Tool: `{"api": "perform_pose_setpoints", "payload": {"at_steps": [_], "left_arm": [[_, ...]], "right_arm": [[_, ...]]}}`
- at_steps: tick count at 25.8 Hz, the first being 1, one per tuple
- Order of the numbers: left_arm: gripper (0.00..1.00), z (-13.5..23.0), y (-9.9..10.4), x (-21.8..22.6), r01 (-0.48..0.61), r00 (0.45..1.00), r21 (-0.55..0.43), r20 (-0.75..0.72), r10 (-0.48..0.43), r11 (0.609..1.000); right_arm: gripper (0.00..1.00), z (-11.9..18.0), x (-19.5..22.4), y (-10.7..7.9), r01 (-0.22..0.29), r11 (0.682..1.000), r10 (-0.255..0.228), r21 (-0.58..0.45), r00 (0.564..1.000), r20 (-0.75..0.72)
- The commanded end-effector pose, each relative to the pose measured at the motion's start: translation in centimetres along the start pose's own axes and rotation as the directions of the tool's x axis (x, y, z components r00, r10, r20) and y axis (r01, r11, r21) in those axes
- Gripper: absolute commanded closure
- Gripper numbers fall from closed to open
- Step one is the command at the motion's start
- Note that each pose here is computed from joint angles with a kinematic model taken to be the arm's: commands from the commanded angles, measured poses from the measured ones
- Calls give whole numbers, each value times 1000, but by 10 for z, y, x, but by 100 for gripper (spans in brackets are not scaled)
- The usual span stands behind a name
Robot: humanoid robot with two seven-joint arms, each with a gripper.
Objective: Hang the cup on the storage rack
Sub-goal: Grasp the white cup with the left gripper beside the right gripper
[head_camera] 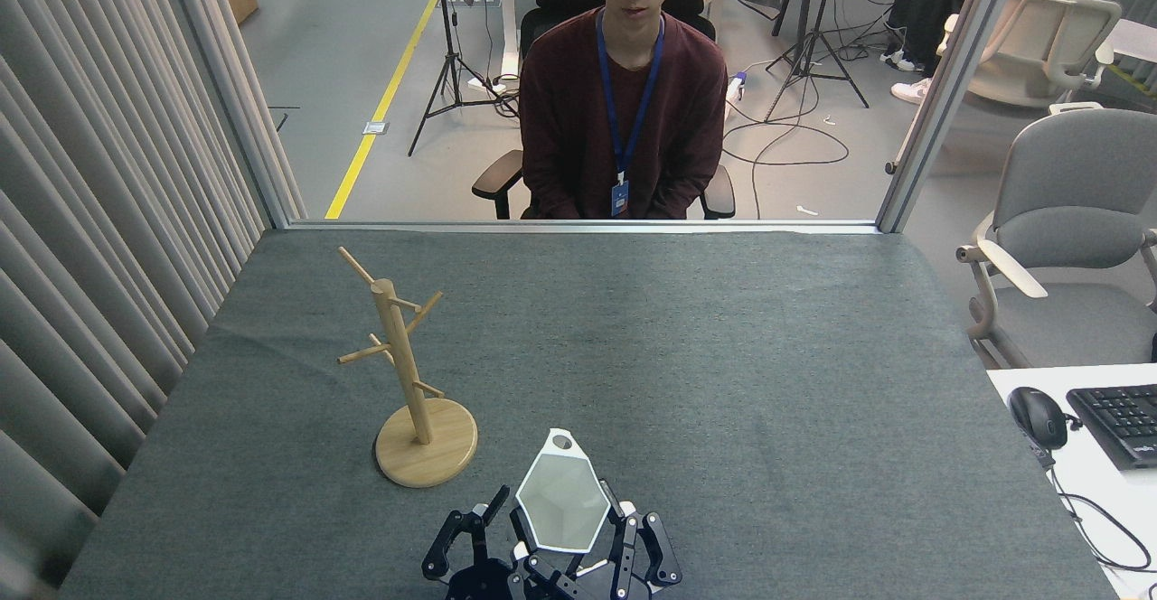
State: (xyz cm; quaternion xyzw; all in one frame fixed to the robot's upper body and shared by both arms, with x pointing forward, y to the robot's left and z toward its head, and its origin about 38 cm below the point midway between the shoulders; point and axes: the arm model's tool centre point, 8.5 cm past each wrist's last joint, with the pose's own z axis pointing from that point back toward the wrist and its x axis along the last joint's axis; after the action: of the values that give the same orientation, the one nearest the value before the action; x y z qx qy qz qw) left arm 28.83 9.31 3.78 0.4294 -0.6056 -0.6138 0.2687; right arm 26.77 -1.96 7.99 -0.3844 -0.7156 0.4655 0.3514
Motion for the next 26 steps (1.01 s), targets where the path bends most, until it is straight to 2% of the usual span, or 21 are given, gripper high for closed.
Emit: {"api": "perform_pose_setpoints", "payload": {"at_steps": [1,2,4,8,12,13,14,15,23,26], "left_arm": [[1,-2,1,-2,5,1000,6,-7,-5,1000],[6,-2,2,-2,5,1000,11,-9,-5,1000],[25,-2,3,-3,8,1000,20,-10,-7,1000],[49,-2,4,-3,9,1000,22,-10,-9,1000],[50,-2,4,-4,10,1000,25,-11,-10,1000],[50,-2,4,-3,10,1000,25,-9,-10,1000],[50,-2,5,-3,10,1000,29,-9,-10,1000],[50,-2,5,-4,10,1000,34,-11,-10,999],[50,-2,5,-3,10,1000,37,-9,-10,999],[49,-2,5,-4,10,1000,37,-10,-10,999]], "right_arm": [[30,1,0,1,0,1000,0,4,1000,-1],[30,1,0,1,0,1000,0,3,1000,-1],[30,1,1,1,-1,1000,1,4,1000,1],[30,2,0,1,-1,1000,1,6,1000,0],[29,1,0,1,-1,1000,1,1,1000,0],[20,1,0,1,-1,1000,1,0,1000,-2],[4,1,0,1,0,1000,0,0,1000,-4],[2,1,0,0,0,1000,0,-4,1000,-4],[2,0,1,-6,5,999,-5,-54,1000,4],[2,-3,-1,-18,5,995,-5,-105,1000,1]]}}
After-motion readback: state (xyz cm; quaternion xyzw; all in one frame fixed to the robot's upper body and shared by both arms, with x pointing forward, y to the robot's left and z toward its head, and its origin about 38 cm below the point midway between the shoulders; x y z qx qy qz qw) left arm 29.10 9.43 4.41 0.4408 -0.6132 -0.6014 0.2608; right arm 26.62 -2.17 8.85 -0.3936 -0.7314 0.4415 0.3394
